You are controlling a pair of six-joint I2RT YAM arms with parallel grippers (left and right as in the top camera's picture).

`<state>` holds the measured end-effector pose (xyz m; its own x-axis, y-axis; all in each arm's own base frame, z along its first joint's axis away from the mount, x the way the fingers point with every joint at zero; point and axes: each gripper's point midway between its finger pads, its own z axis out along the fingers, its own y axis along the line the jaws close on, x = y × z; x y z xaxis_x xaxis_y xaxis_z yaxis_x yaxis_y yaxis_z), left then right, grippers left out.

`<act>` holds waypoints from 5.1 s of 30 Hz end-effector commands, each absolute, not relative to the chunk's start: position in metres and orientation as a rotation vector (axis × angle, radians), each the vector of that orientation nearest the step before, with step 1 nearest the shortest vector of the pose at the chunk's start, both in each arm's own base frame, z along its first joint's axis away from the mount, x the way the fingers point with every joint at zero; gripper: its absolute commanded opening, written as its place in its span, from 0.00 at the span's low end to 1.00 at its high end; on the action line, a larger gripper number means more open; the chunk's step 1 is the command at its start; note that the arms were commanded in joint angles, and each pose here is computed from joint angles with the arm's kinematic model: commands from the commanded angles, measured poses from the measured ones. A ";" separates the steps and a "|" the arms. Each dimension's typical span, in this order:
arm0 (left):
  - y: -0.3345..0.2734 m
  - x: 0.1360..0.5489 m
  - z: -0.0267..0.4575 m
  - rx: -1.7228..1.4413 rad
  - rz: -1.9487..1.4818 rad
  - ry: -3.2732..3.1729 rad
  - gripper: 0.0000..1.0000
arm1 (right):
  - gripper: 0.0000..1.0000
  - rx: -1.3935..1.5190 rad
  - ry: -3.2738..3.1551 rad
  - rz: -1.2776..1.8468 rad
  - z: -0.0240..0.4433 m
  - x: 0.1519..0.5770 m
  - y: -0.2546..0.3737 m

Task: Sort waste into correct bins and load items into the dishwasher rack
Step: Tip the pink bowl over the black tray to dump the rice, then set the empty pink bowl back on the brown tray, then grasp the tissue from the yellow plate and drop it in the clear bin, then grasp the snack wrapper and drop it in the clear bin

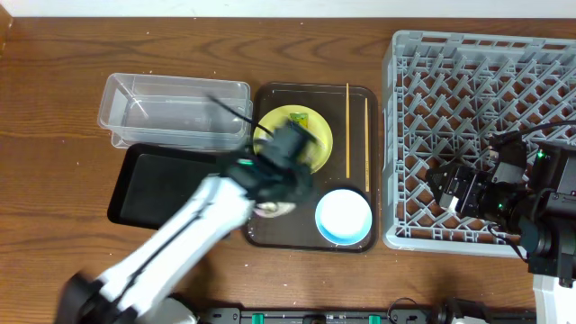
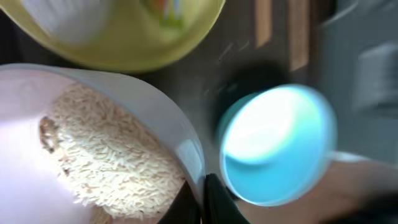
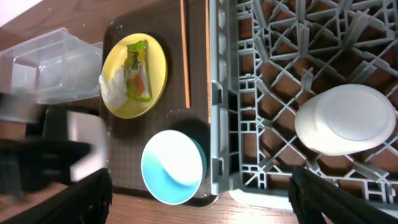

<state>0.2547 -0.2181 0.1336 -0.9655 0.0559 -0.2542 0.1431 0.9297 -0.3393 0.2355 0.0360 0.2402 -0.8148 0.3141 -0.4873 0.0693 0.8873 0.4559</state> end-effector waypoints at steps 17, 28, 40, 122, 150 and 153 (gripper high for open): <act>-0.080 0.280 0.188 -0.333 -1.861 2.181 0.06 | 0.89 0.263 2.464 0.552 0.246 0.237 0.033; -0.053 0.288 0.194 -0.428 -1.910 2.028 0.06 | 0.89 0.263 2.464 0.552 0.246 0.237 0.033; -0.053 0.287 0.194 -0.446 -1.915 2.032 0.06 | 0.89 0.263 2.464 0.552 0.246 0.237 0.033; -0.230 0.354 0.030 0.403 -0.225 2.725 0.06 | 0.91 0.280 2.501 0.560 0.237 0.239 0.033; -0.099 0.406 0.160 -0.062 -0.207 2.505 0.63 | 0.91 0.280 2.503 0.561 0.236 0.240 0.033; -0.132 0.393 0.158 0.042 -0.292 2.528 0.63 | 0.91 0.280 2.503 0.560 0.236 0.239 0.033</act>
<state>0.4049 -0.0961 0.1489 -0.8198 -0.0892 -0.5657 -0.0191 0.9915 -0.1287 0.2386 0.0345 0.2333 -0.8291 0.3166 -0.4608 0.0868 0.8871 0.4533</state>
